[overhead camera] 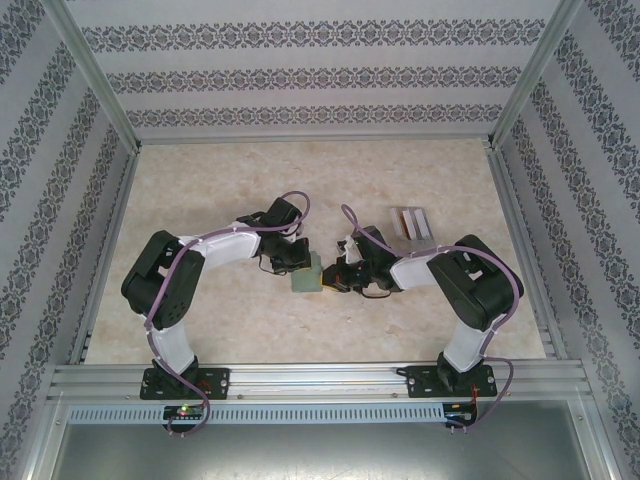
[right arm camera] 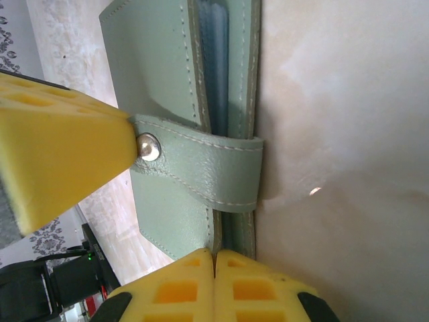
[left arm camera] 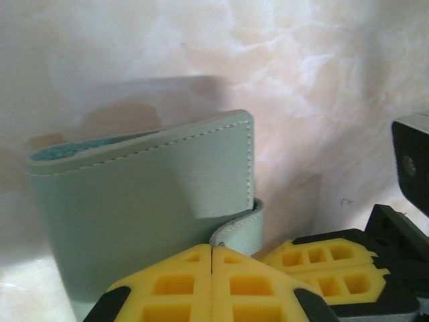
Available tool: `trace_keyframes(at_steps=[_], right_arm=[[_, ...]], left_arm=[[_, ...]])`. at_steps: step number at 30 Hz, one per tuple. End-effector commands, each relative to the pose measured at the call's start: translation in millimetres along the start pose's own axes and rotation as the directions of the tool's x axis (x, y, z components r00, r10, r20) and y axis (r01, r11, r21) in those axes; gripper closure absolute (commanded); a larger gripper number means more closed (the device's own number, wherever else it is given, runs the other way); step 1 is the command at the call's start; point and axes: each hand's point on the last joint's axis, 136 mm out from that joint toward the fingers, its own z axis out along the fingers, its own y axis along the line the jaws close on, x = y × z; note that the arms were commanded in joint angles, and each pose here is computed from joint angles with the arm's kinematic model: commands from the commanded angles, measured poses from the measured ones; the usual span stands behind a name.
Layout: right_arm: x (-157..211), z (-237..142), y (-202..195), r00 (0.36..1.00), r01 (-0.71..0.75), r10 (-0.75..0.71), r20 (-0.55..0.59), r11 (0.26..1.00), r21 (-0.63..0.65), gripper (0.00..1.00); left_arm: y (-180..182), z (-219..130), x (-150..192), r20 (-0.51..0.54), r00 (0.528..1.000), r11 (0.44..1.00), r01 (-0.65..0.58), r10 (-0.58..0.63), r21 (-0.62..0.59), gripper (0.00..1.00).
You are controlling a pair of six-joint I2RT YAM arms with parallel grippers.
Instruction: Put the credit cards into the card holder
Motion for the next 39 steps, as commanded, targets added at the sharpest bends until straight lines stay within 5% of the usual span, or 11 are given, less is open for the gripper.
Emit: trace_keyframes(at_steps=[1, 25, 31, 39], right_arm=[[7, 4, -19, 0.999, -0.043, 0.044, -0.015, 0.998, 0.054, 0.96], [4, 6, -18, 0.999, -0.048, 0.049, -0.014, 0.997, 0.058, 0.96], [-4, -2, -1, 1.0, -0.025, 0.025, 0.001, 0.999, 0.027, 0.8], [-31, -18, 42, 0.997, 0.052, -0.051, 0.055, 0.999, -0.004, 0.8]], left_arm=[[6, -9, 0, 0.014, 1.0, 1.0, -0.001, 0.001, -0.01, 1.0], [24, 5, 10, -0.022, 0.999, 0.998, 0.028, -0.029, -0.048, 1.0], [37, 11, 12, -0.036, 0.999, 0.995, 0.024, -0.027, -0.101, 1.0], [44, 19, 12, -0.049, 0.998, 0.991, 0.027, -0.034, -0.13, 1.0]])
